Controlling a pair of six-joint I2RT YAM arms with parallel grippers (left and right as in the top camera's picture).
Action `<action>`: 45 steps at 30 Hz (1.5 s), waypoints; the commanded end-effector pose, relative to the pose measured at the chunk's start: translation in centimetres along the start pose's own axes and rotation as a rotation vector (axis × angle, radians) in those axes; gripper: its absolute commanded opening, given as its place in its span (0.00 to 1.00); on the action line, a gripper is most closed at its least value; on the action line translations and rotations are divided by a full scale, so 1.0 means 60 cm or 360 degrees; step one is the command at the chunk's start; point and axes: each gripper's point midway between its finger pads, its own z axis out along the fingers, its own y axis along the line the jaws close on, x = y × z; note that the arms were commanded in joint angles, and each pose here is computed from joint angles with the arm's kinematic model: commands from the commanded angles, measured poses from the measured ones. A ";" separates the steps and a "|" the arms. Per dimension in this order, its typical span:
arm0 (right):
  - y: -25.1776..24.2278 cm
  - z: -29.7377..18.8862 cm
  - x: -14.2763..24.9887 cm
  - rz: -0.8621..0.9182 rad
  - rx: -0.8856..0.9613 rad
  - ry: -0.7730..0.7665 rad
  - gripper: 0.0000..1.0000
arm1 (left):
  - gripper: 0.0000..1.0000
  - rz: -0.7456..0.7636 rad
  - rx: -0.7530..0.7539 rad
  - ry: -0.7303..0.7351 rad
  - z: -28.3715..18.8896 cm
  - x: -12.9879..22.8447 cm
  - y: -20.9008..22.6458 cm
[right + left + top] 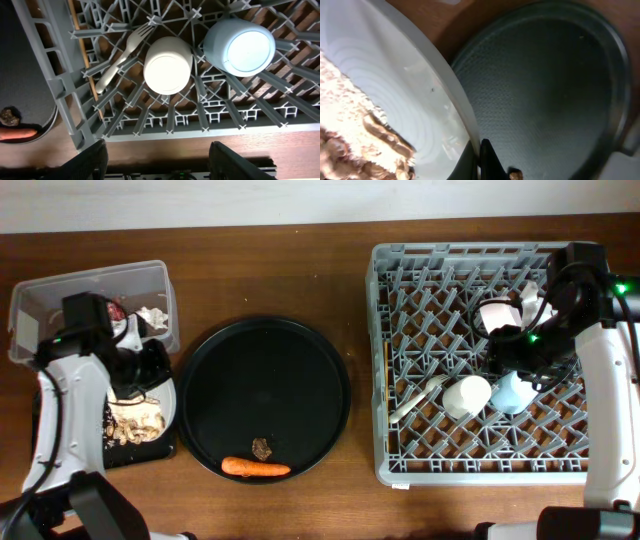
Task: Sort waste into correct bins and load items into the dishwasher rack
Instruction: 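Carry the rice plate left and tip rice onto the black tray, then carry the emptied white plate right and stand it in the rack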
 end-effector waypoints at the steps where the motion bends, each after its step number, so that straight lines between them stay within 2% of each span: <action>1: -0.002 -0.003 0.005 -0.0012 0.0027 -0.0007 0.68 | 0.00 0.0079 0.0353 -0.0027 -0.023 -0.003 -0.027; 3: -0.003 -0.003 0.005 -0.0012 0.0032 -0.0008 0.68 | 0.00 0.0094 0.0556 -0.0050 -0.041 -0.004 -0.040; 12: -0.003 -0.003 0.005 -0.0012 0.0031 -0.0008 0.68 | 0.00 -0.0077 0.0905 -0.0210 -0.105 -0.018 -0.002; 24: -0.005 -0.003 0.004 -0.0011 0.0043 -0.0007 0.68 | 0.00 -0.0369 0.1567 -0.0474 -0.228 -0.037 0.002; 28: -0.005 -0.003 0.004 -0.0011 0.0042 -0.0007 0.68 | 0.00 -0.0393 0.1455 -0.0471 -0.216 -0.034 0.023; 32: -0.005 -0.003 0.004 -0.0012 0.0042 -0.0008 0.68 | 0.00 -0.0387 0.1234 -0.0409 -0.184 -0.025 0.048; 38: -0.005 -0.003 0.004 -0.0011 0.0043 -0.0007 0.68 | 0.00 -0.0392 0.1264 -0.0407 -0.188 -0.023 0.043; 39: -0.005 -0.003 0.004 -0.0011 0.0043 -0.0007 0.68 | 0.00 -0.0228 0.1387 -0.0530 -0.210 -0.030 0.026; 40: -0.005 -0.003 0.004 -0.0011 0.0043 -0.0007 0.68 | 0.00 -0.0191 0.1372 -0.0545 -0.209 -0.030 0.027; 41: -0.005 -0.003 0.004 -0.0011 0.0042 -0.0007 0.68 | 0.00 -0.0276 0.1226 -0.0457 -0.185 -0.025 0.047; 42: -0.005 -0.003 0.004 -0.0011 0.0042 -0.0007 0.68 | 0.00 -0.0536 0.1011 -0.0286 -0.154 -0.011 0.078; 43: -0.005 -0.003 0.004 -0.0011 0.0042 -0.0007 0.68 | 0.00 -0.0609 0.0982 -0.0242 -0.150 -0.005 0.082; 45: -0.005 -0.003 0.004 -0.0011 0.0042 -0.0008 0.68 | 0.00 -0.0414 0.1167 -0.0347 -0.174 -0.012 0.053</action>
